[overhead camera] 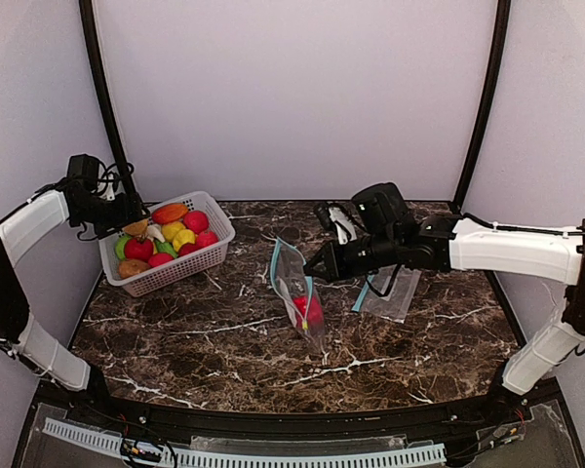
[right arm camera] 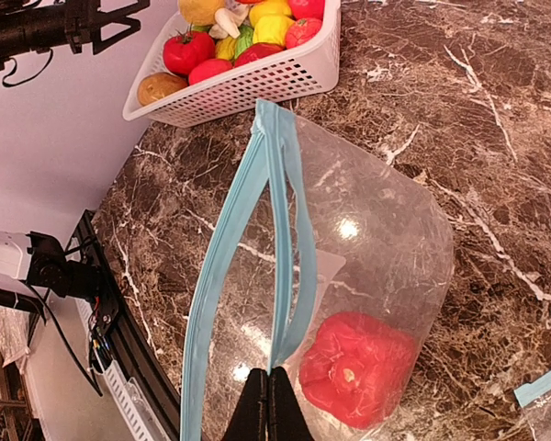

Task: Place the food in the zip-top bag and seal the zipper
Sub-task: Pick up the fake fruit from the bin, then place the fake fruit in the zipper food storage bag.

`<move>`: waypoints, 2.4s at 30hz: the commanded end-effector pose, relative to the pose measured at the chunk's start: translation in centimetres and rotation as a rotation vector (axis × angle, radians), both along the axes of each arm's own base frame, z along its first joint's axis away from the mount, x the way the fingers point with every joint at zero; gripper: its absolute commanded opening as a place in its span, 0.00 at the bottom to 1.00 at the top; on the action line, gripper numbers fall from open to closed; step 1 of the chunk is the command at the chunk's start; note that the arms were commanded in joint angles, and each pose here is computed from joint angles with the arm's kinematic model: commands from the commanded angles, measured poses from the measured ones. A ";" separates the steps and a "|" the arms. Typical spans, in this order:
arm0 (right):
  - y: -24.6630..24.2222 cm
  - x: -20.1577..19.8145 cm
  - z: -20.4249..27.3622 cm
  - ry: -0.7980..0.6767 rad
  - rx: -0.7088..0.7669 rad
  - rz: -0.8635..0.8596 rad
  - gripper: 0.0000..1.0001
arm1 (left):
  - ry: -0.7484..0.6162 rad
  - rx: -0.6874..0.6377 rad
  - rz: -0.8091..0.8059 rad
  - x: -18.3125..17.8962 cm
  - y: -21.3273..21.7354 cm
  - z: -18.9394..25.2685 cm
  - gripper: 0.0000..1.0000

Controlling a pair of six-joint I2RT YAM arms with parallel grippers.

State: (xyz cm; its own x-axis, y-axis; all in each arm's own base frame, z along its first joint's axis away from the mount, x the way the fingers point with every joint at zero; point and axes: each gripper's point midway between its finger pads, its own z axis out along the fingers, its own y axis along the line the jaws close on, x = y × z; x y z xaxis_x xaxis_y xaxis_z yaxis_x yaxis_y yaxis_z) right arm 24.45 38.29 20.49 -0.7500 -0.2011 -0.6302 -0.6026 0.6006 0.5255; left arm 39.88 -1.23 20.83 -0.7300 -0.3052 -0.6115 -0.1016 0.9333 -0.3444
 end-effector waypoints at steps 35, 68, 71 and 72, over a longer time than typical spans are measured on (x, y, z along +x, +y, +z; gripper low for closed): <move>2.4 1.3 1.1 -0.031 -0.004 0.029 0.00 | 0.095 0.152 0.098 10.6 8.4 -7.2 0.77; 3.0 0.9 2.9 -0.053 0.057 0.066 0.00 | -0.293 -0.146 -0.336 -5.9 -8.6 8.0 0.65; 3.1 0.9 2.9 -0.055 0.059 0.075 0.00 | -0.260 -0.226 -0.474 -9.3 -14.5 7.8 0.64; 3.2 0.9 2.9 -0.055 0.058 0.076 0.00 | -0.270 -0.223 -0.484 -10.0 -15.2 8.1 0.64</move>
